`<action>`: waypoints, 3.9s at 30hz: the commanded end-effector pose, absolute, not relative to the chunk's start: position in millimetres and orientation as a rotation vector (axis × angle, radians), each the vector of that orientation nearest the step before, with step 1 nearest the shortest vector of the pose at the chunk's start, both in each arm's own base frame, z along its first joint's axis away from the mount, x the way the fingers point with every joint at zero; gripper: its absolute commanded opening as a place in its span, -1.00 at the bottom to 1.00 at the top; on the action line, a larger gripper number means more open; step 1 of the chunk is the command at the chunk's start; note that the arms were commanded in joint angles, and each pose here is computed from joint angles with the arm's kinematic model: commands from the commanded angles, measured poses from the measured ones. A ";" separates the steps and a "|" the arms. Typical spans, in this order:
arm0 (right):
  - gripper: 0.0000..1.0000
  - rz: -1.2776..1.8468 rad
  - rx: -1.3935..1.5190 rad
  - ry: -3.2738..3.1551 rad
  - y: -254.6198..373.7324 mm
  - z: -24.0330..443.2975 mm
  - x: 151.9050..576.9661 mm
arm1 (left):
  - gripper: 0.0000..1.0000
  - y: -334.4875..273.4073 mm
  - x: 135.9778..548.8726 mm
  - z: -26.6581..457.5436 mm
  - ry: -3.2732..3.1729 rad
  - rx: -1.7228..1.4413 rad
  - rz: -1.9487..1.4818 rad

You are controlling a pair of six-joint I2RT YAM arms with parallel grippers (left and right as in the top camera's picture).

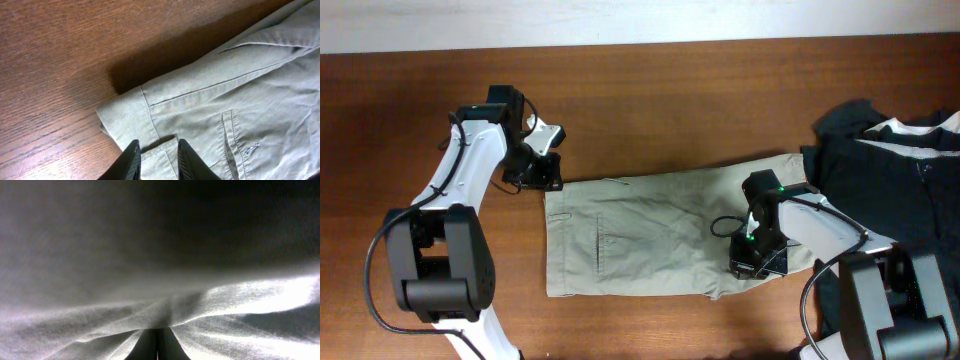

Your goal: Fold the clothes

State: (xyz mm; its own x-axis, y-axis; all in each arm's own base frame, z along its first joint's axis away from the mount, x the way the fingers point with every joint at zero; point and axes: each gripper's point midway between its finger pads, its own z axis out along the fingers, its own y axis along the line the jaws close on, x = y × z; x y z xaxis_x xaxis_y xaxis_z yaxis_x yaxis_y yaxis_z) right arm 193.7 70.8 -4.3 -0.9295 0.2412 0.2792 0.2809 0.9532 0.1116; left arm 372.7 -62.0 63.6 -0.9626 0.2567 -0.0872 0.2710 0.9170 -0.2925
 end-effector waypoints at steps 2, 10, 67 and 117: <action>-0.86 -0.122 -0.648 -2.713 28.2 -3.2 179.8 | -0.20 -63.5 376.0 71.1 3.004 0.429 -0.476; -0.02 -0.566 -0.337 -2.898 63.4 57.4 239.7 | -0.03 -71.5 329.8 -10.1 3.122 0.036 -0.613; -0.92 -0.203 -0.527 -3.109 -0.5 -15.9 330.1 | 0.03 -45.0 417.5 108.7 2.861 0.223 -0.601; -0.55 -0.446 -0.560 -3.109 114.4 -8.3 351.6 | -0.98 -70.2 334.6 18.4 3.099 0.154 -0.494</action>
State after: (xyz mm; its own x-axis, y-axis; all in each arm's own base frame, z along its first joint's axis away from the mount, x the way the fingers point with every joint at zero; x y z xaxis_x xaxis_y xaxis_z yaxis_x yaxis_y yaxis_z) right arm 344.3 168.8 8.9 -0.9866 0.1604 -0.0295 0.1347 0.9033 0.4073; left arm 347.1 -81.3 26.5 -0.9969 0.0740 -0.0286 0.0793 0.9224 -0.3781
